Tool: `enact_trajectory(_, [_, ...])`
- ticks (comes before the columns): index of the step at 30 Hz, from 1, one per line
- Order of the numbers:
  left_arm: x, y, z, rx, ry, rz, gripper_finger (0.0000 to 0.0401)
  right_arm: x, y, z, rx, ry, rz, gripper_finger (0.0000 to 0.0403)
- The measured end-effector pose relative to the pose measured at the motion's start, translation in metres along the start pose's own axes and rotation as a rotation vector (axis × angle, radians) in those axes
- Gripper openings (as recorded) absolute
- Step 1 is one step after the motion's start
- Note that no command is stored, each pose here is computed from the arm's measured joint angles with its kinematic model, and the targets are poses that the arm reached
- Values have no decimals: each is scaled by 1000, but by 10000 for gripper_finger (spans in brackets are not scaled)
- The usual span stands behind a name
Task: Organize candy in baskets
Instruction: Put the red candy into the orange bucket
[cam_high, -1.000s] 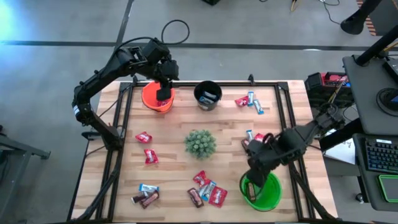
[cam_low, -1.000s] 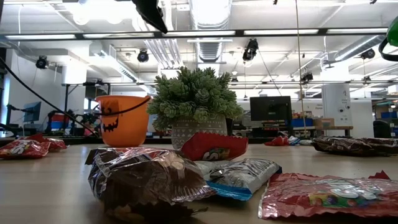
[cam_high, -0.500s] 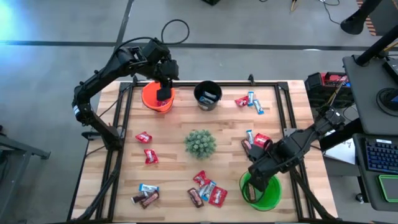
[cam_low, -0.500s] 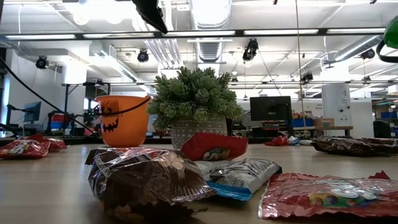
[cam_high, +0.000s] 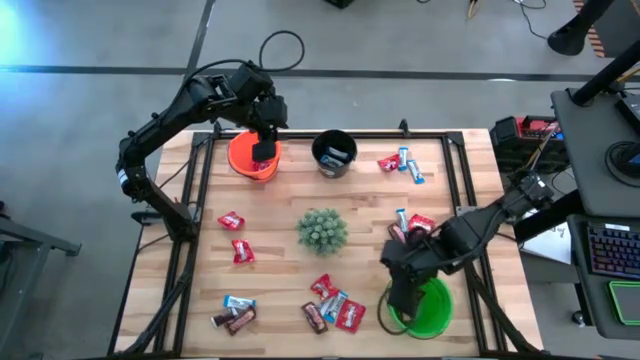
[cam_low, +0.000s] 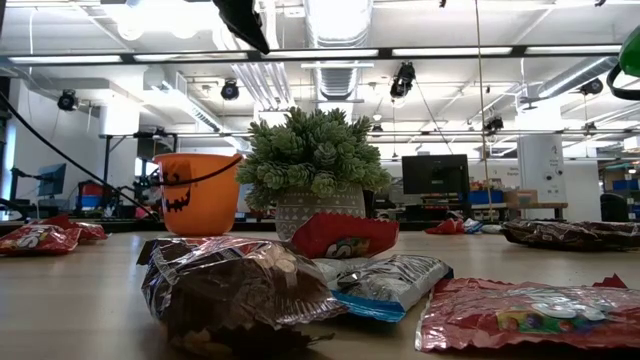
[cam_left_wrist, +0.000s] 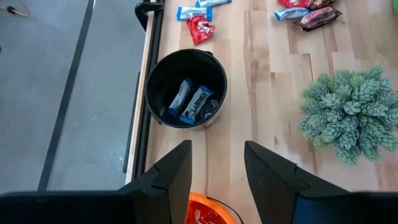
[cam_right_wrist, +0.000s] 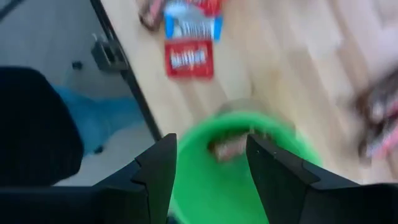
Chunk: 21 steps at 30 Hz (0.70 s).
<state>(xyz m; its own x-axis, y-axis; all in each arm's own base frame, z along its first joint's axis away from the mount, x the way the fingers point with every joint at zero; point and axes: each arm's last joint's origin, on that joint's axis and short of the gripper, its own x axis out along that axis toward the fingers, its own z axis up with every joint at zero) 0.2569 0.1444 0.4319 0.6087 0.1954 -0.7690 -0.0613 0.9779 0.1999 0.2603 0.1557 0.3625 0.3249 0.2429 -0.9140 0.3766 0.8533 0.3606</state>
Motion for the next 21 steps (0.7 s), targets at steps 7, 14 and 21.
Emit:
enact_trajectory(7, [0, 0, 0, -51, -1, 0, 129, -3, -25, 37, -20, -138, -81, 185])
enact_trajectory(14, [0, 0, 0, -79, 4, -2, 129, 13, -41, 76, -40, -208, -101, 185])
enact_trajectory(21, [0, -1, -2, -82, 20, -10, 130, 53, -46, 99, -2, -166, -160, 185])
